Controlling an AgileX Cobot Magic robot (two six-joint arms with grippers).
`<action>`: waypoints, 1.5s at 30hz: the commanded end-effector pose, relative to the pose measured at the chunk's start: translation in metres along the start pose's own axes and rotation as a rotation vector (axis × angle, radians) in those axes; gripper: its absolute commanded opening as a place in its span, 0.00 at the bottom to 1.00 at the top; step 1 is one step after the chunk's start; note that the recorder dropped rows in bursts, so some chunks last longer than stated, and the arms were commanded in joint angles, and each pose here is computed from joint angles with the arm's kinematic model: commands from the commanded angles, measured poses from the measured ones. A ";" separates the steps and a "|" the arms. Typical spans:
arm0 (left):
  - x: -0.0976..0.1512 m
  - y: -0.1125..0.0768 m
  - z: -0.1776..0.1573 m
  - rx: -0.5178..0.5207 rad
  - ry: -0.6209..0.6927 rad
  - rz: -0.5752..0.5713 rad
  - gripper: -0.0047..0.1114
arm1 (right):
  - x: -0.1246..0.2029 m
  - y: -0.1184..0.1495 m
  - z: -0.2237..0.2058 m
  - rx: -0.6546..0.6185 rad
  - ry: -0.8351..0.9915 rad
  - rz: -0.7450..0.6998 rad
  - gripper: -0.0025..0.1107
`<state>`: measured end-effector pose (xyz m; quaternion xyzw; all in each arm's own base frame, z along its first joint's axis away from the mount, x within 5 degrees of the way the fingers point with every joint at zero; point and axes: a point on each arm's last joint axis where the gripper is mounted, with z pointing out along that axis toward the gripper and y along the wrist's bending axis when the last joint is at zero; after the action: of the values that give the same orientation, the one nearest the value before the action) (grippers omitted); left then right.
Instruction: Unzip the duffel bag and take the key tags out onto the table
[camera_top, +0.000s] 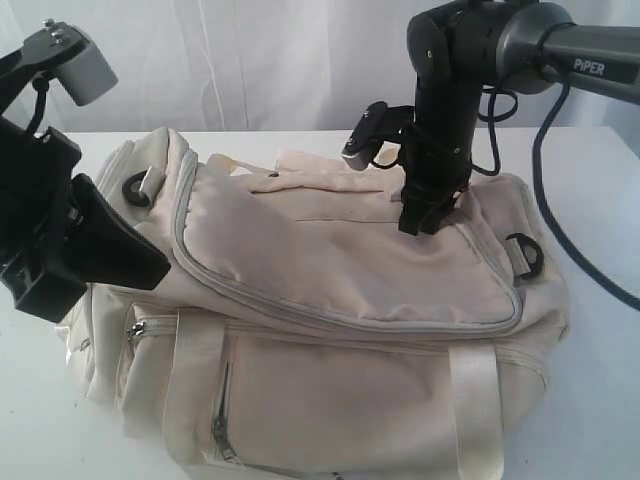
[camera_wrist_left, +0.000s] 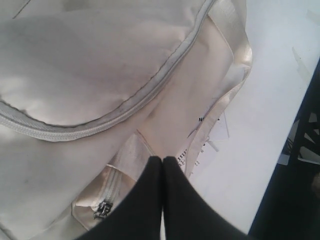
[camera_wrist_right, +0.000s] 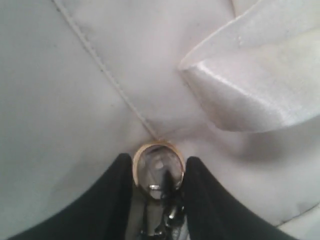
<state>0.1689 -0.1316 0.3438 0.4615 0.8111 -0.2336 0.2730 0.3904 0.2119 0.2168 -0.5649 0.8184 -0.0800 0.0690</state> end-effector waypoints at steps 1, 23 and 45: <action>0.001 -0.003 0.001 0.029 0.004 -0.009 0.04 | 0.002 0.001 0.002 -0.011 0.023 0.007 0.17; 0.001 -0.003 0.001 0.029 0.004 -0.009 0.04 | 0.015 0.000 -0.064 0.062 -0.092 0.142 0.02; 0.001 -0.003 0.001 0.029 0.004 -0.009 0.04 | 0.031 0.002 -0.112 0.119 -0.189 0.443 0.02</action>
<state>0.1689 -0.1316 0.3438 0.4615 0.8111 -0.2336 0.2730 0.3638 0.1955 0.3100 -0.3831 0.9026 -0.0568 0.1877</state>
